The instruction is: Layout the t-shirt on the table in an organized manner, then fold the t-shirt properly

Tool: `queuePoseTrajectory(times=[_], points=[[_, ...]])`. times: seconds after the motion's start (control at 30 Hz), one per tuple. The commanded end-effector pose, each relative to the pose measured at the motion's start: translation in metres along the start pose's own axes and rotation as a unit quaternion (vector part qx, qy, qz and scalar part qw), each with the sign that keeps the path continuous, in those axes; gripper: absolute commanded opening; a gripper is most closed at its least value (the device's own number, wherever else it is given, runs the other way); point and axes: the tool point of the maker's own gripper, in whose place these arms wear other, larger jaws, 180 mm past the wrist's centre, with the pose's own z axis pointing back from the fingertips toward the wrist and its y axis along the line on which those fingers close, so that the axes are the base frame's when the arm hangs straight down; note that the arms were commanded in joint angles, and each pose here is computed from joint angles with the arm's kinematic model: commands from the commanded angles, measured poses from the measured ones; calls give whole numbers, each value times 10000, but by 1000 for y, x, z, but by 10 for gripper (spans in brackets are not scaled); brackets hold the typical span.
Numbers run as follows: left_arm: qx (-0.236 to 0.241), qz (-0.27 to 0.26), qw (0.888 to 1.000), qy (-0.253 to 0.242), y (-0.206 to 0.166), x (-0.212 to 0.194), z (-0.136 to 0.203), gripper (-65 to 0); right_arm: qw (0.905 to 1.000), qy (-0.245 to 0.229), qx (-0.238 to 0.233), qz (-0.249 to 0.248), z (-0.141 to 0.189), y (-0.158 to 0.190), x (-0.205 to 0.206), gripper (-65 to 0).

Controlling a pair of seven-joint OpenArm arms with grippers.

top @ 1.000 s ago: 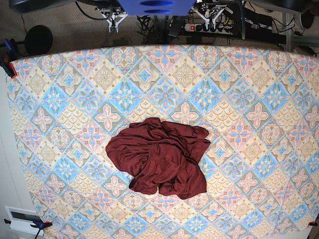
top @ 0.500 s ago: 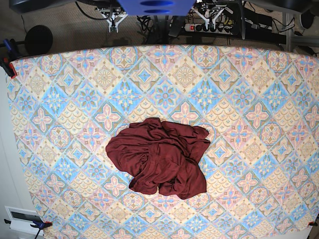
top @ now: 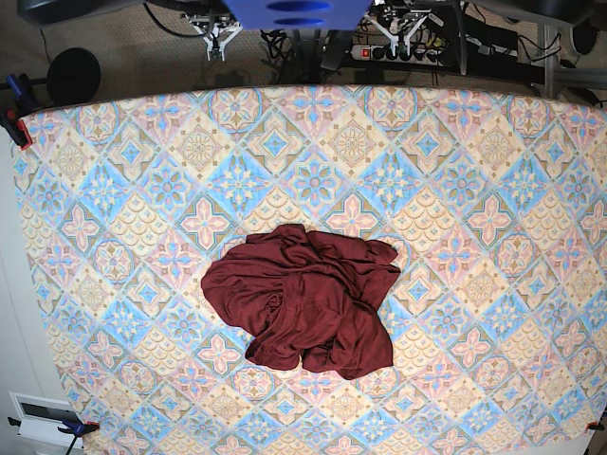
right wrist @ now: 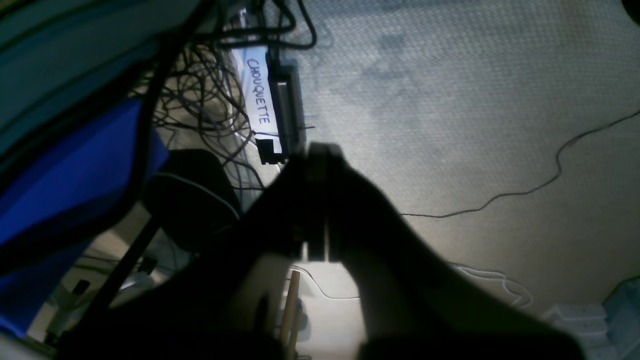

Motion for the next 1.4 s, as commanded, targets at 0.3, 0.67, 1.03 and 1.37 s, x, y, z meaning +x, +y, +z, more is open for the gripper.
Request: queuePoseTrajectory(times=[0.3,0.67,1.03,1.37], points=[[346,-126,9993,-49,48,-13,5,-650,9995,275,-171,17,10,-23,-55,-650],[876,-531,9933,-536,129,-20,32,-650,9992,-140,-318,207,43,-50,-80,-650],[863,-1119,9790,-1472,149,-3,91,-650,9917,-1159,-515,223,101,-70,-50,-650],[307,-1476,9608,-2328,119,28,158,-650,9748,-2112,-614,377,168,-74,-7,-650]])
